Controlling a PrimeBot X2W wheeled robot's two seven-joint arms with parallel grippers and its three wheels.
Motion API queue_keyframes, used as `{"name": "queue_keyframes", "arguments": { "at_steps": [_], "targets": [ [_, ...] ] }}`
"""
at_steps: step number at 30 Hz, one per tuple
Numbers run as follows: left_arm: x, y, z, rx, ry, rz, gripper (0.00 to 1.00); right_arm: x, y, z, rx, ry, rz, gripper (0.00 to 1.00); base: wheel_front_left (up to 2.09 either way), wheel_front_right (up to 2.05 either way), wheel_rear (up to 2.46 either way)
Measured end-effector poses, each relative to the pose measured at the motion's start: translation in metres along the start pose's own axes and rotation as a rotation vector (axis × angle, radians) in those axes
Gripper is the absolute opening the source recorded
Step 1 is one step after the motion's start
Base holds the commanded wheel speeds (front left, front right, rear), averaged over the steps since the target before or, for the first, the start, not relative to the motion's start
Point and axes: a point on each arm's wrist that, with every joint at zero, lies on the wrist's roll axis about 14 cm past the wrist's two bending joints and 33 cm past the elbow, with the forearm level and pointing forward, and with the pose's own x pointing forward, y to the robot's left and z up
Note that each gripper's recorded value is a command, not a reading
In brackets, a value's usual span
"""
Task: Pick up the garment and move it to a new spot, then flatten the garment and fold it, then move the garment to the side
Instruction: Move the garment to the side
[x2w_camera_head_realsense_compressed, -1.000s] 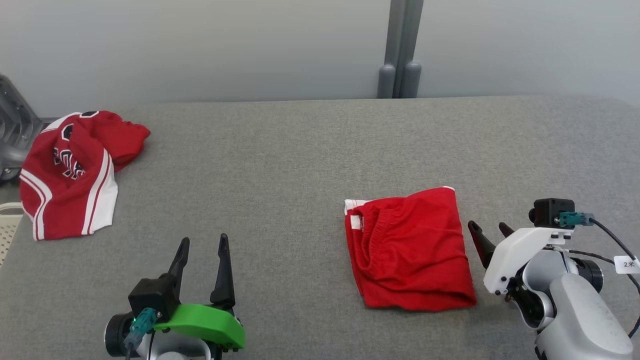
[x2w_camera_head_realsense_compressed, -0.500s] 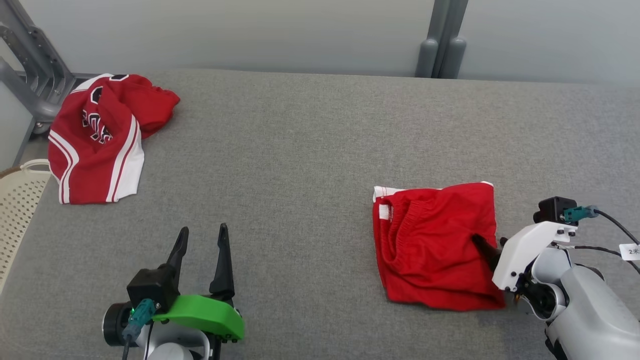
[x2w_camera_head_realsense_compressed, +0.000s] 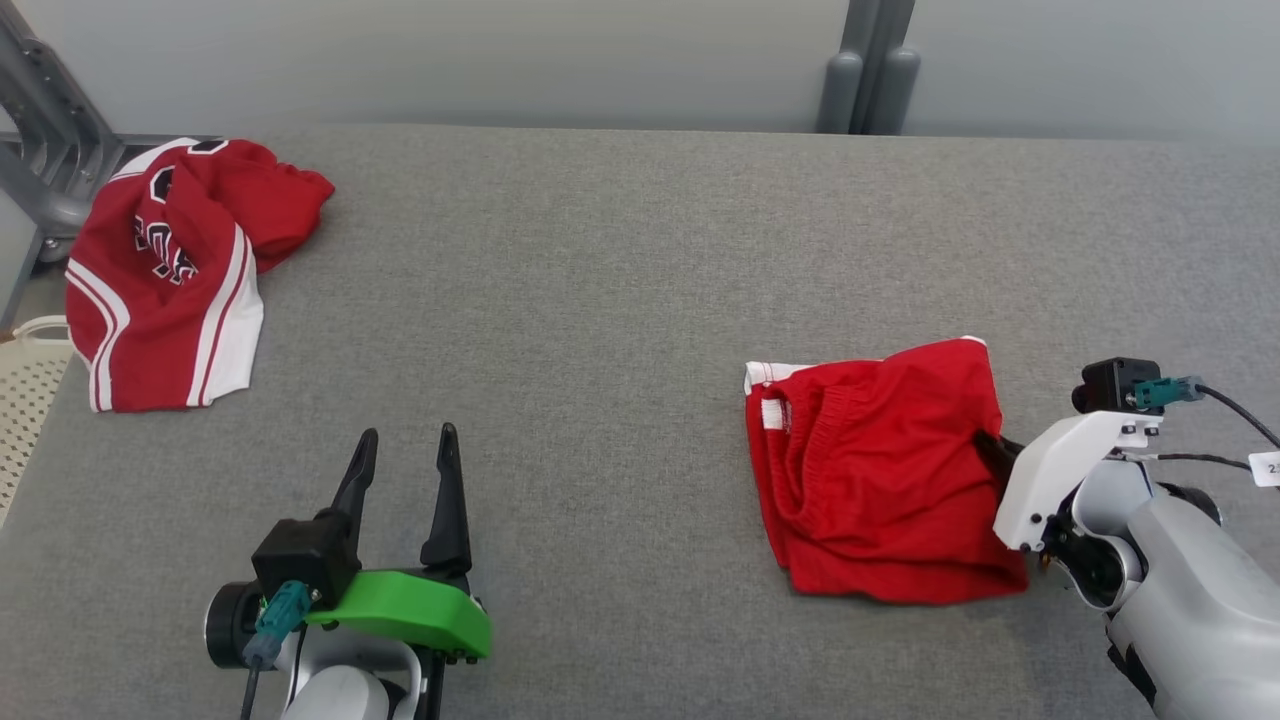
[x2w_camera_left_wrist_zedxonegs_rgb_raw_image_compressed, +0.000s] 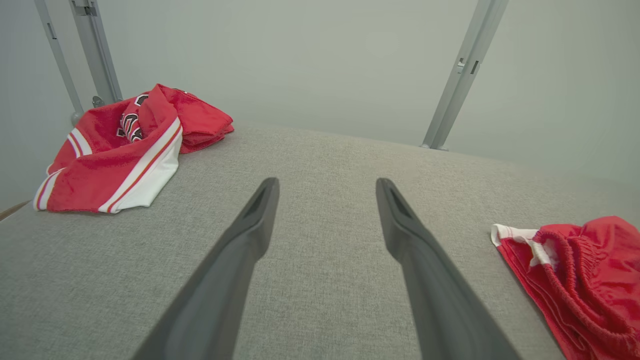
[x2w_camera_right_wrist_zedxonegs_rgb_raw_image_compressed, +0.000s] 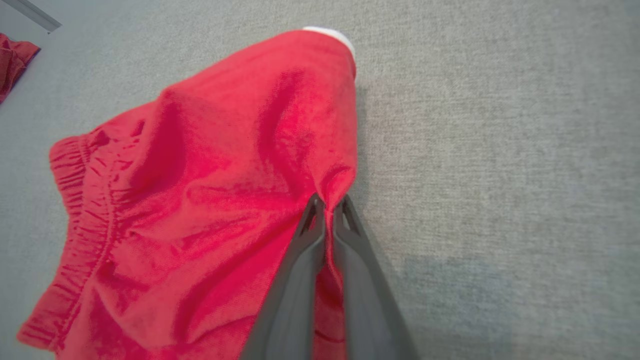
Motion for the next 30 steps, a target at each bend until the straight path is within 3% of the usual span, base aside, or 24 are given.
{"name": "queue_keyframes", "arguments": {
  "at_steps": [10, 11, 15, 16, 25, 30],
  "targets": [
    [0.024, -0.040, -0.002, -0.007, -0.003, -0.119, 1.00, -0.021, -0.047, 0.035, -0.066, -0.093, -0.112, 0.00, 0.00, 0.00, 0.00],
    [0.037, -0.074, -0.009, -0.012, 0.009, -0.213, 1.00, -0.043, -0.079, 0.056, -0.079, -0.146, -0.191, 0.00, 0.00, 0.00, 0.00],
    [0.048, -0.113, -0.017, -0.020, 0.026, -0.320, 1.00, -0.071, -0.107, 0.070, -0.077, -0.194, -0.269, 0.00, 0.00, 0.00, 0.00],
    [0.053, -0.136, -0.022, -0.026, 0.037, -0.387, 1.00, -0.088, -0.123, 0.074, -0.068, -0.217, -0.315, 0.00, 0.00, 0.00, 0.00],
    [0.056, -0.196, -0.042, -0.046, 0.086, -0.548, 1.00, -0.134, -0.159, 0.074, -0.017, -0.274, -0.436, 0.00, 0.00, 0.00, 0.00],
    [0.058, -0.211, -0.050, -0.051, 0.108, -0.592, 1.00, -0.143, -0.172, 0.077, -0.018, -0.295, -0.480, 0.00, 0.00, 0.00, 0.00]
  ]
}}
